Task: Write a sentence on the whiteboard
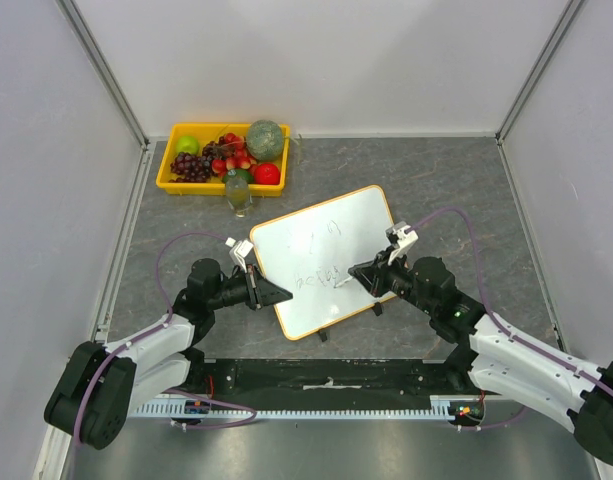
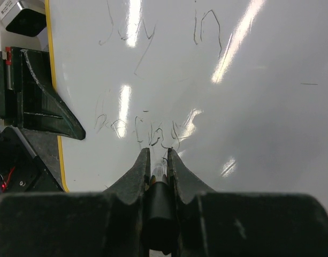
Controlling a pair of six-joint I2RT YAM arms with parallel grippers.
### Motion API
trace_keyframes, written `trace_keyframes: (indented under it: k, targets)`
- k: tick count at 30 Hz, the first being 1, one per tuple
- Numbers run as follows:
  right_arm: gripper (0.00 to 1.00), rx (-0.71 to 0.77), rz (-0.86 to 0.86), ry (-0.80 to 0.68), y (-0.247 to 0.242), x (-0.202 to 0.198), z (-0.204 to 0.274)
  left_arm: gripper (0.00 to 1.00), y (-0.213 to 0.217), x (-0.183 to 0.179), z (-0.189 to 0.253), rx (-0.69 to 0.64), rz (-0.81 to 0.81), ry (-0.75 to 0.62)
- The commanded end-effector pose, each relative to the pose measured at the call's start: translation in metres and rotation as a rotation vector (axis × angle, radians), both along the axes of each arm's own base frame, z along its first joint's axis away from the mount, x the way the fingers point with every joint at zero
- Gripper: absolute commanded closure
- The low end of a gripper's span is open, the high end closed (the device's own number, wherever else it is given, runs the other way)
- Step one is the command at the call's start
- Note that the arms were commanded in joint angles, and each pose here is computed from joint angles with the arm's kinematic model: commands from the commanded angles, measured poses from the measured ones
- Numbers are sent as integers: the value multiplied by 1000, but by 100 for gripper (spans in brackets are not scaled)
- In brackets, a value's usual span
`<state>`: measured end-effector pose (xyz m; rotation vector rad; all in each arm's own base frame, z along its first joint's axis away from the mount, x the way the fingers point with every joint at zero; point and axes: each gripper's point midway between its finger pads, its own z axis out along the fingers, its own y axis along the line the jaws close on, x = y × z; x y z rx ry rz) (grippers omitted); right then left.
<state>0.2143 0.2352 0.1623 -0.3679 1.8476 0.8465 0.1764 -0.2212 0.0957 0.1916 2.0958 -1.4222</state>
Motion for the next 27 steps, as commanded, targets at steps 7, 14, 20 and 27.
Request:
trace_keyframes:
  k: [7, 14, 20, 27]
  targets:
    - [100, 133, -40, -111, 4, 16, 74, 98, 23, 11, -43, 162, 133, 67]
    - [100, 95, -153, -101, -26, 43, 67, 98, 22, 10, -43, 161, 129, 67]
    - [100, 65, -209, -106, -43, 60, 66, 98, 23, 11, -43, 161, 130, 68]
    - [100, 73, -202, -104, -38, 68, 66, 98, 22, 11, -43, 161, 127, 67]
